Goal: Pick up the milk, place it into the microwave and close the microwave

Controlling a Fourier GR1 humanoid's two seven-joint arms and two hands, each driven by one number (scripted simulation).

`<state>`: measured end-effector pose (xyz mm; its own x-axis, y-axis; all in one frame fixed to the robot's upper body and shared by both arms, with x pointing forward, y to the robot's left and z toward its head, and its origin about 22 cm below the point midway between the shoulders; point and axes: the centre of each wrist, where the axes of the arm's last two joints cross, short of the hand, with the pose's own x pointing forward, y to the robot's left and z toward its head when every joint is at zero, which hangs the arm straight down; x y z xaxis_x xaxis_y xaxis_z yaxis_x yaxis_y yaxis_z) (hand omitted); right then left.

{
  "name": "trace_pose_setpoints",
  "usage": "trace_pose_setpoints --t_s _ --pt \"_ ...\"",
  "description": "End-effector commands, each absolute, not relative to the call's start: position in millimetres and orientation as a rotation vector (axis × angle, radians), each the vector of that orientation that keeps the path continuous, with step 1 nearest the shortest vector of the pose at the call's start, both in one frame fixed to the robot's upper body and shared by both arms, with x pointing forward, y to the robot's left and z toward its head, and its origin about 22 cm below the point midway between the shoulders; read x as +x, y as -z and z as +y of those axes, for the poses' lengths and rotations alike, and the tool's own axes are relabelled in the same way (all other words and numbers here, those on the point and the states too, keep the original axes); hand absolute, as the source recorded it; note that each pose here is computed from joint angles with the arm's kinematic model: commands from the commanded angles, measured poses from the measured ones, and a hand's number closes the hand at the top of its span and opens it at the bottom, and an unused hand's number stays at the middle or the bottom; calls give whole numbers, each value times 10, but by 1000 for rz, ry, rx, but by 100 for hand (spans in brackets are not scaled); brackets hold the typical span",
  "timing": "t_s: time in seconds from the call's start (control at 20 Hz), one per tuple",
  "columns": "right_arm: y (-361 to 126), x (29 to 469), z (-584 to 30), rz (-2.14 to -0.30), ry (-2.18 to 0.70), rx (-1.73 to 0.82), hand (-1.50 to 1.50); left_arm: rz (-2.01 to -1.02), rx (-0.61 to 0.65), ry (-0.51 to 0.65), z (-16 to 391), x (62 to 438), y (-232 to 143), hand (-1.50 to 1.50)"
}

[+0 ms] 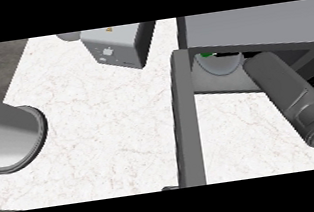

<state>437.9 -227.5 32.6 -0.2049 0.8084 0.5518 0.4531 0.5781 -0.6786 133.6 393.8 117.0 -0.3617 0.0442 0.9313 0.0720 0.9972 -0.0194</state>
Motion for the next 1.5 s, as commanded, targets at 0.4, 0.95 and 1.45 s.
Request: trace_pose_setpoints --t_s 0.4,0.95,1.45 --pt "-430 4417 -2455 -1757 -488 -1192 -150 -1932 -32 79 3946 1443 -1160 -150" --pt "-438 4430 -2357 -1849 -505 -934 -150 -1894 -168 182 3813 1613 -1071 -150" --pt "-169 4311 -2196 -1911 -317 -586 -150 -1889 -306 255 3623 1643 -932 -150"
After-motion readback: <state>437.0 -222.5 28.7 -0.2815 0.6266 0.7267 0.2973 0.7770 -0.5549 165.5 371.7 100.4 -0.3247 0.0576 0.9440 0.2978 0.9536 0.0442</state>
